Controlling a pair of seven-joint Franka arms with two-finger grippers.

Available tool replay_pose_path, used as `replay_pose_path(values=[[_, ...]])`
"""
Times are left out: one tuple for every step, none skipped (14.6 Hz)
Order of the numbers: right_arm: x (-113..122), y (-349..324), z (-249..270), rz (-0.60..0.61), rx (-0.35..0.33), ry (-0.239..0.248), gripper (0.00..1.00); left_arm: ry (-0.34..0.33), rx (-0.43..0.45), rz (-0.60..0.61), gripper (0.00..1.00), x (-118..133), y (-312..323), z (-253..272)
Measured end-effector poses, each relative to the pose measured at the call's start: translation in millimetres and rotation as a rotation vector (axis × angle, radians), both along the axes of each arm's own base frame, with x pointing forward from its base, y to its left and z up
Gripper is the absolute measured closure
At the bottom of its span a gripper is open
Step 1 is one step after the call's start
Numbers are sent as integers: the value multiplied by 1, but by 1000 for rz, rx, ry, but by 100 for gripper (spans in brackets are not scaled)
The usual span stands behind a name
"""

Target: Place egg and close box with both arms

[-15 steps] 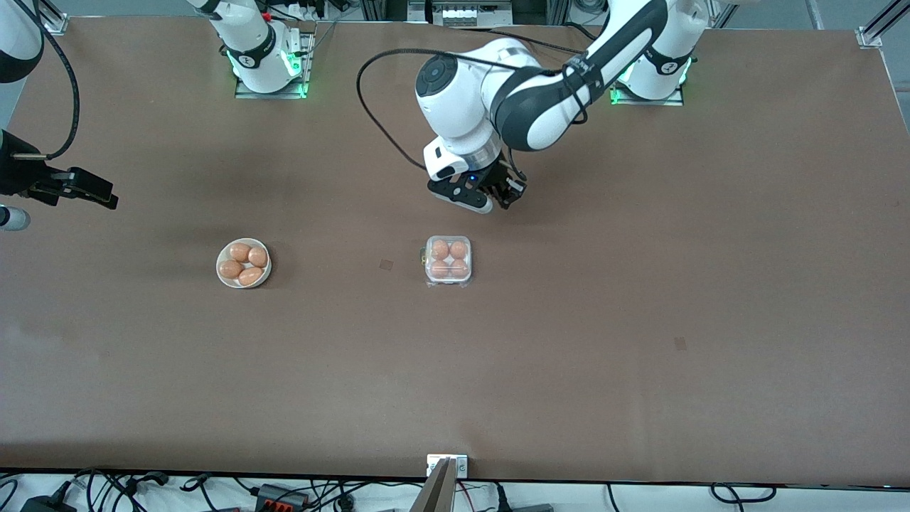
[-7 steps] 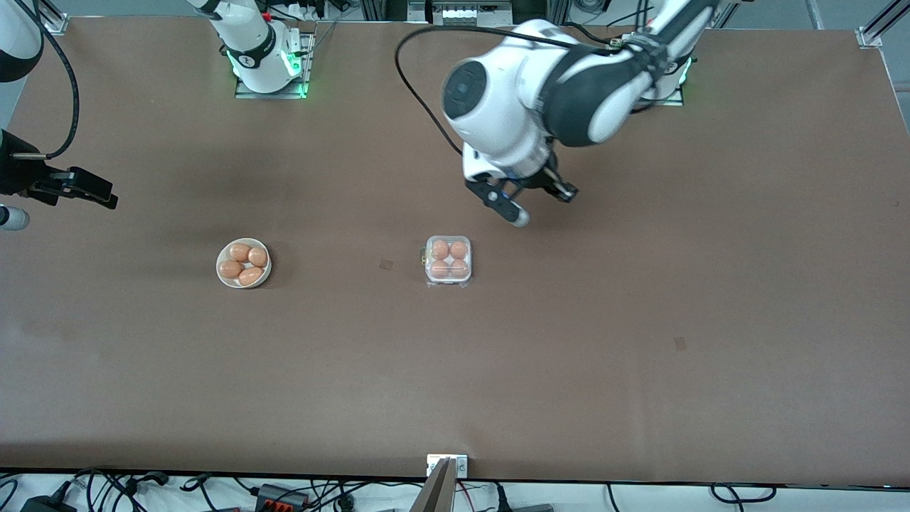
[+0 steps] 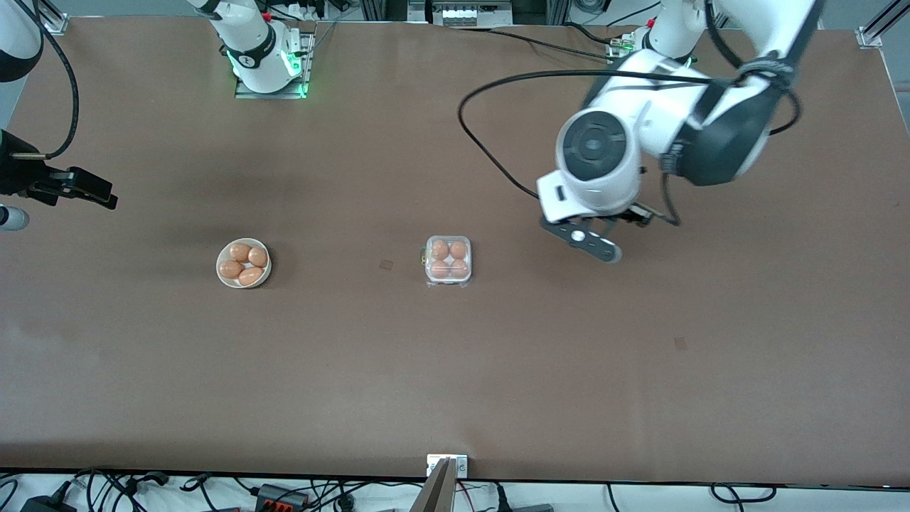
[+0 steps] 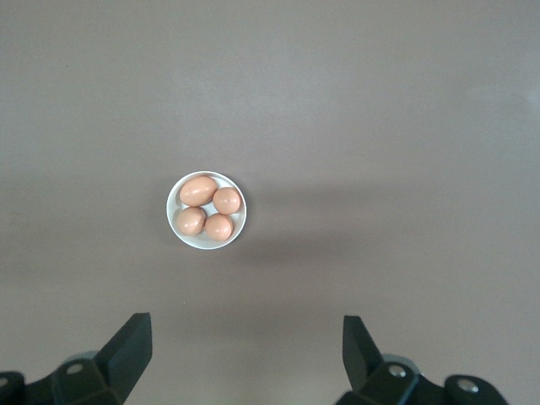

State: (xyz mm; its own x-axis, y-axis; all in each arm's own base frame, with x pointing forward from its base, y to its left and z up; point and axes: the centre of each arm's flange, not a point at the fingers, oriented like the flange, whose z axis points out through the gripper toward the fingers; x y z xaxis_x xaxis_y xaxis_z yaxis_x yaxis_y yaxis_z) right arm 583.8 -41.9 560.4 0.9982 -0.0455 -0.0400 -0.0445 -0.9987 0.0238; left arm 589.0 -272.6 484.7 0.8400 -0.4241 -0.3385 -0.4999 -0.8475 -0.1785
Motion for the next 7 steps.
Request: replay_pose_path(values=[[1, 0, 1, 0, -1, -9, 0, -25, -7, 32, 7, 7, 18, 15], [2, 0, 1, 1, -1, -16, 0, -50, -12, 64, 1, 11, 35, 30], [2, 1, 2, 2, -1, -19, 0, -73, -18, 96, 0, 14, 53, 45], [2, 1, 2, 2, -1, -19, 0, -89, -26, 129, 0, 14, 68, 59], [2, 1, 2, 2, -1, -20, 0, -90, -41, 170, 0, 12, 82, 70], [2, 1, 2, 2, -1, -21, 0, -79, -73, 216, 0, 9, 95, 79], [3, 1, 2, 2, -1, -21, 0, -61, -122, 272, 0, 5, 110, 85]])
